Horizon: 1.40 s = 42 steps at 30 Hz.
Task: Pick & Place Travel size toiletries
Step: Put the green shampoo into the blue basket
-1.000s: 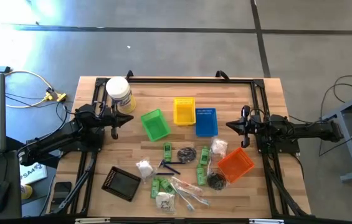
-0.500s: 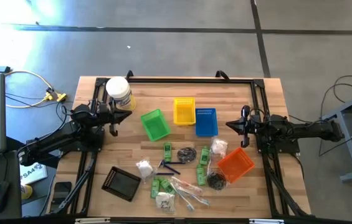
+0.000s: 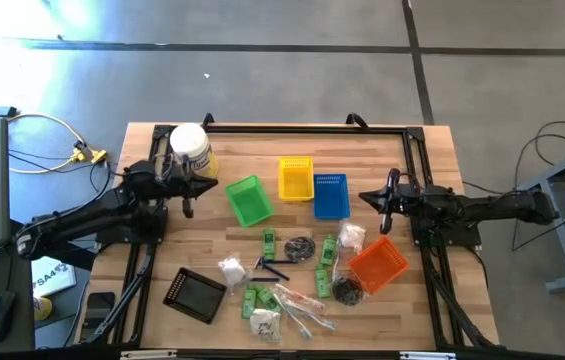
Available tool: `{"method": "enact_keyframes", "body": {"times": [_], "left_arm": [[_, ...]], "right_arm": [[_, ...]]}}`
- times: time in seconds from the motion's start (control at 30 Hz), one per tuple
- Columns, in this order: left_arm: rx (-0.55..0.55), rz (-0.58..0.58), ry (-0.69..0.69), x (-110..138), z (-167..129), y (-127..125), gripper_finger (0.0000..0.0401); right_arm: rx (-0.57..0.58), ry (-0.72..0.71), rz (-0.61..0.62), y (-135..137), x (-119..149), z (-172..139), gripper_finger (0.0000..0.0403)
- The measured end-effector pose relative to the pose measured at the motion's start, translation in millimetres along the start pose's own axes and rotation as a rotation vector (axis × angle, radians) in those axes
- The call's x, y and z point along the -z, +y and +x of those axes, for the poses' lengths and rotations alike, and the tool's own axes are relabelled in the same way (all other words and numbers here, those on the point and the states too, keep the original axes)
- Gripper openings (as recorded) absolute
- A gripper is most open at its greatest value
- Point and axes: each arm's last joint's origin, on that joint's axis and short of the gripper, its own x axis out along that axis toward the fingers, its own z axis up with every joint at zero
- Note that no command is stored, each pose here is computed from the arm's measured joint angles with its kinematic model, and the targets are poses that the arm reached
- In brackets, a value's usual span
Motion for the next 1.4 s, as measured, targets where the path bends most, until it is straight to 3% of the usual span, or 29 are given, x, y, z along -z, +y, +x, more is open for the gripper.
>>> {"method": "enact_keyframes", "body": {"times": [0.33, 0.5, 0.8, 0.97, 1.2, 1.4], "left_arm": [[0.062, 0.047, 0.131, -17.8, 28.8, 5.8, 0.0008], [0.020, 0.058, 0.114, -26.7, 34.6, 8.3, 0.0027], [0.014, 0.086, 0.042, -35.8, 19.8, 3.2, 0.0030], [0.016, 0.126, 0.050, -35.6, 9.7, 0.0, 0.0030], [-0.017, 0.094, 0.094, -30.9, 3.9, -0.6, 0.0030], [-0.046, 0.089, 0.081, -6.9, 7.7, 3.2, 0.0030]], "right_arm": [[0.017, 0.007, -0.002, -0.1, 0.7, 1.7, 0.0003], [0.018, 0.024, 0.022, 0.2, 2.3, 2.8, 0.0003], [0.018, 0.045, 0.019, 0.5, 4.5, 4.1, 0.0003], [-0.007, 0.047, 0.070, 1.3, 4.5, 4.1, 0.0003], [-0.032, 0.026, 0.033, 3.3, -1.3, 8.5, 0.0003], [-0.068, 0.116, -0.032, 10.5, -37.1, 27.1, 0.0003]]}}
